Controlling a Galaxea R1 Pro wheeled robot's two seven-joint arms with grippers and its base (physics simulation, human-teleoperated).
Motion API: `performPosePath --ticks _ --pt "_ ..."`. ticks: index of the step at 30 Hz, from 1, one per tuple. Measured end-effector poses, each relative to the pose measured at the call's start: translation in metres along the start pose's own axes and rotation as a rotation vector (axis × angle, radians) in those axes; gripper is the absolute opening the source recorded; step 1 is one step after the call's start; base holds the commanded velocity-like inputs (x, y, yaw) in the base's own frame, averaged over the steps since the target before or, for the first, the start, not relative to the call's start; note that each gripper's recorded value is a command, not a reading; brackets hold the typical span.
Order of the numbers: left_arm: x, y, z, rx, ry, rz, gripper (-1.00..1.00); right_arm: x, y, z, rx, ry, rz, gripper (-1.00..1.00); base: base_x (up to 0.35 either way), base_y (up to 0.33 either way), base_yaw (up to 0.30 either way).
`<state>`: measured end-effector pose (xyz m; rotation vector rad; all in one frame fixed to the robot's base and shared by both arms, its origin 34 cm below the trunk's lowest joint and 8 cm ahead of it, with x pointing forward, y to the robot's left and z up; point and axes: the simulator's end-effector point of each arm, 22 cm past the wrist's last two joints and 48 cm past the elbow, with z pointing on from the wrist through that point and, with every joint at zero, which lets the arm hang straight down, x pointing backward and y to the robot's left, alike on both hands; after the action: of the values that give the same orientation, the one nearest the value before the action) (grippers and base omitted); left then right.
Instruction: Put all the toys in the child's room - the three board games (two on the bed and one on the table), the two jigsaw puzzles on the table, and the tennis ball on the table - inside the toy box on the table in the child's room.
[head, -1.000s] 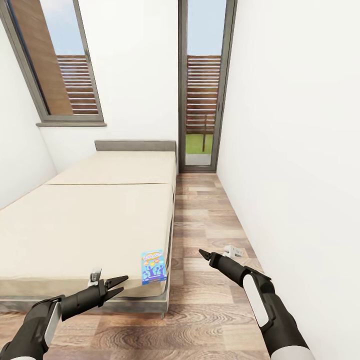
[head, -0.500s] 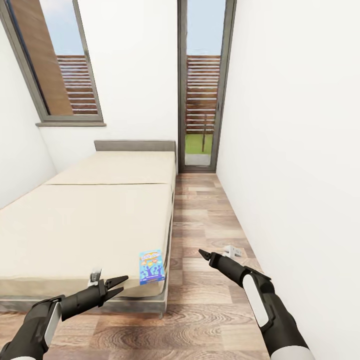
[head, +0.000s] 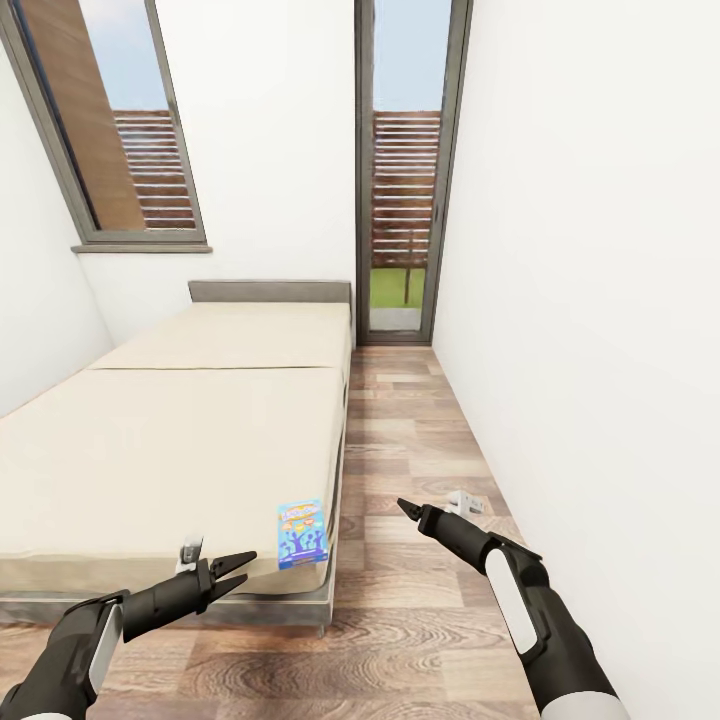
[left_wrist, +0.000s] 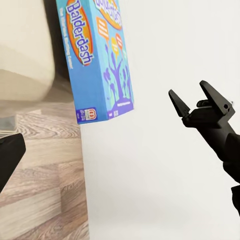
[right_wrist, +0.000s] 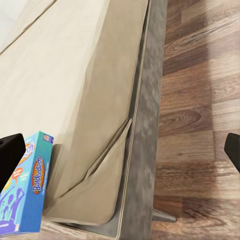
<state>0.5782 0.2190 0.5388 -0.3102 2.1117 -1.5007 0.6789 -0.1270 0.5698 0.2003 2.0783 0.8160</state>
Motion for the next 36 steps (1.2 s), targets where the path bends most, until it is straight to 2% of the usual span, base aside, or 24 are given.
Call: performPosePath --ticks 26,36 --pt "-0.0002 0.0000 -0.0004 0.000 0.000 0.000 1.00 0.0007 0.0022 0.0006 -0.003 0.002 -0.005 1.00 0.000 -0.036 0.000" --pt "-0.0003 -0.0001 -0.0005 0.001 0.000 0.000 1.00 0.0010 0.0028 0.0008 -0.005 0.003 -0.007 1.00 0.000 -0.134 0.000"
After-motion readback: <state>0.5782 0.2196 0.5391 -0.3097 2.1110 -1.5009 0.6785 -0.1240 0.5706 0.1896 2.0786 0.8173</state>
